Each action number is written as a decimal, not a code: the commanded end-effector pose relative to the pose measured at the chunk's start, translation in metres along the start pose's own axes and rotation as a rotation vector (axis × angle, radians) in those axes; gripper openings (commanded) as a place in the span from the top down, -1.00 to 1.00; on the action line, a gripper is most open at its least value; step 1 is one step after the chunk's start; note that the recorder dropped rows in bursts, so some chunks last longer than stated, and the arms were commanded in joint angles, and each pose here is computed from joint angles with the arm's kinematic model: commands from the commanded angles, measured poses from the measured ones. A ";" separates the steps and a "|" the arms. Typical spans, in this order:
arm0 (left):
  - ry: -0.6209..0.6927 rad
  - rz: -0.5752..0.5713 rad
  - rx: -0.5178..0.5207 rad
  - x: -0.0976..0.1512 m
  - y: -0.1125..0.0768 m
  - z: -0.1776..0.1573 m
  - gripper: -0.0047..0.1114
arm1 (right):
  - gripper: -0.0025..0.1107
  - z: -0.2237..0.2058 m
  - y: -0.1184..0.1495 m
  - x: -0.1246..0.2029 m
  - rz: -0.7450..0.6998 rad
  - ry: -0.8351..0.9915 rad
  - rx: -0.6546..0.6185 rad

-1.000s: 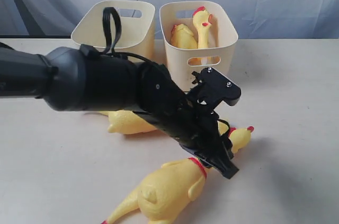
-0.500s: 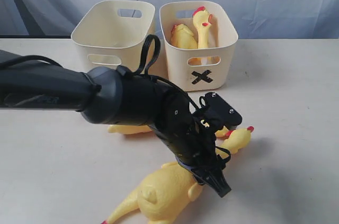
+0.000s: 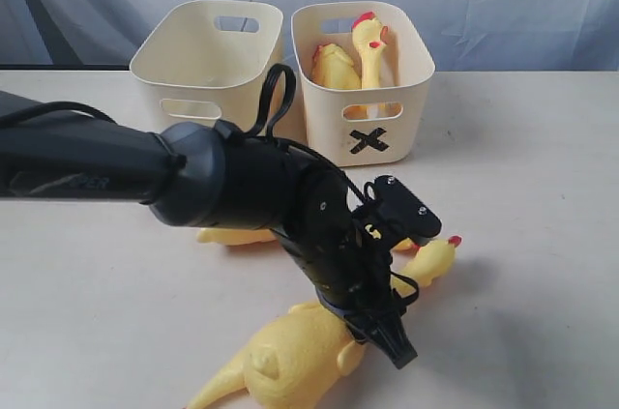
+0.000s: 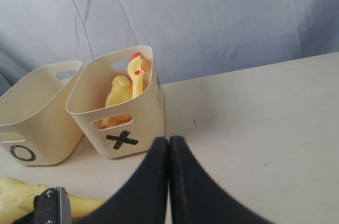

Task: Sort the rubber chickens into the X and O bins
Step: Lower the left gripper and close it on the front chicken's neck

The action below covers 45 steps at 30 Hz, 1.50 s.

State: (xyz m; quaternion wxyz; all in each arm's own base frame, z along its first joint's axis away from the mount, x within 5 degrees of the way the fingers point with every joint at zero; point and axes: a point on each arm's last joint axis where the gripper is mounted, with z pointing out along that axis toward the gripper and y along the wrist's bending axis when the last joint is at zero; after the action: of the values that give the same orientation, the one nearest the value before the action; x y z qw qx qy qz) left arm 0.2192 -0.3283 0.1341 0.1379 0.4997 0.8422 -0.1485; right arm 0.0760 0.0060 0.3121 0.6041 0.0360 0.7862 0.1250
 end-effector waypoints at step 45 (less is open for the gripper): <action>0.247 0.244 -0.219 -0.009 0.005 -0.118 0.92 | 0.95 -0.001 0.000 0.000 0.000 -0.005 -0.003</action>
State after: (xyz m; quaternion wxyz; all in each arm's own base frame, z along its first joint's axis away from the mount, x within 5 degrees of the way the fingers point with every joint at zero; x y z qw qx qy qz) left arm 0.2189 -0.2925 0.2361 0.1028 0.5894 0.8013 0.0028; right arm 0.0759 0.0060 0.3121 0.6037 0.0363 0.7864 0.1256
